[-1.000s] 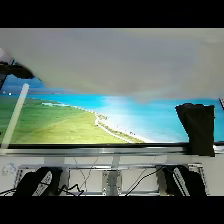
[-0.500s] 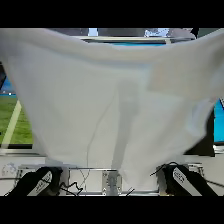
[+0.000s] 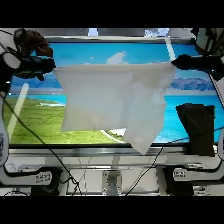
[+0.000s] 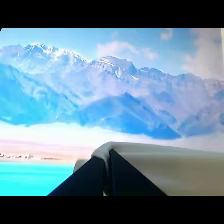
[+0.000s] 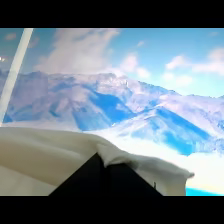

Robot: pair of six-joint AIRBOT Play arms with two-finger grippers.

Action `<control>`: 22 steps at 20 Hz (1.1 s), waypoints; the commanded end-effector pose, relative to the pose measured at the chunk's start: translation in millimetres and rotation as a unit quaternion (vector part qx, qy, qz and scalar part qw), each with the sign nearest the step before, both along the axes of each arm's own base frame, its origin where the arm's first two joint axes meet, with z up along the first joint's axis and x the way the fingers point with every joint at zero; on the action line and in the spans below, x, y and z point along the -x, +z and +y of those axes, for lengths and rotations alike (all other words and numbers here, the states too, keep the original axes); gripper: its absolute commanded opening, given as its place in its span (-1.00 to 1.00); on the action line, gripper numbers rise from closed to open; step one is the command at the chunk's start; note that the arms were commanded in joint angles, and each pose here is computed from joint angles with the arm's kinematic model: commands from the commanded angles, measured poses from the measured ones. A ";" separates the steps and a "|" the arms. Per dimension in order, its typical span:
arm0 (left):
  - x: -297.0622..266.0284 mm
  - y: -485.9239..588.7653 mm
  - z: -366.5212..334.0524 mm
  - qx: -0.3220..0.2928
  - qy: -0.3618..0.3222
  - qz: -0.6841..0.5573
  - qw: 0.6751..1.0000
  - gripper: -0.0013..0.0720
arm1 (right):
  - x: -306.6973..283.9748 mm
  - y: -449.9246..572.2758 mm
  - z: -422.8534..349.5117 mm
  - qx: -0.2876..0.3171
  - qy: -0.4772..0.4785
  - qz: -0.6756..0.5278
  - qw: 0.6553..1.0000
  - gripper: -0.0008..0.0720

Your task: Fold the shirts.

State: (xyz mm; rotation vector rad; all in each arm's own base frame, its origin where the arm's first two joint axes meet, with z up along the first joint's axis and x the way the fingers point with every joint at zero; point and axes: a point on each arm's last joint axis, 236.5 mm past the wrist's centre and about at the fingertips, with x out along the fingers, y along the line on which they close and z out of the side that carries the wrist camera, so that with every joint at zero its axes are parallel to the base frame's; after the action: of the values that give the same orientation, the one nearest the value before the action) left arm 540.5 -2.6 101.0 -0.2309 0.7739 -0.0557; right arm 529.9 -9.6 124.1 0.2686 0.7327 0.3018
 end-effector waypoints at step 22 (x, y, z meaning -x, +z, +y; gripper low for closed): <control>20.6 -159.4 -17.9 0.018 -0.025 0.241 0.970 -0.92 | 59.9 -204.9 37.8 0.020 0.050 0.320 0.946 -0.91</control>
State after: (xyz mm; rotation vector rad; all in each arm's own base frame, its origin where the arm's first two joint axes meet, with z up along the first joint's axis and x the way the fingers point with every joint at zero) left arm 527.0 -15.0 -56.7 -0.2428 1.2320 -0.0481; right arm 490.8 30.8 -74.5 0.3055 1.3035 0.3040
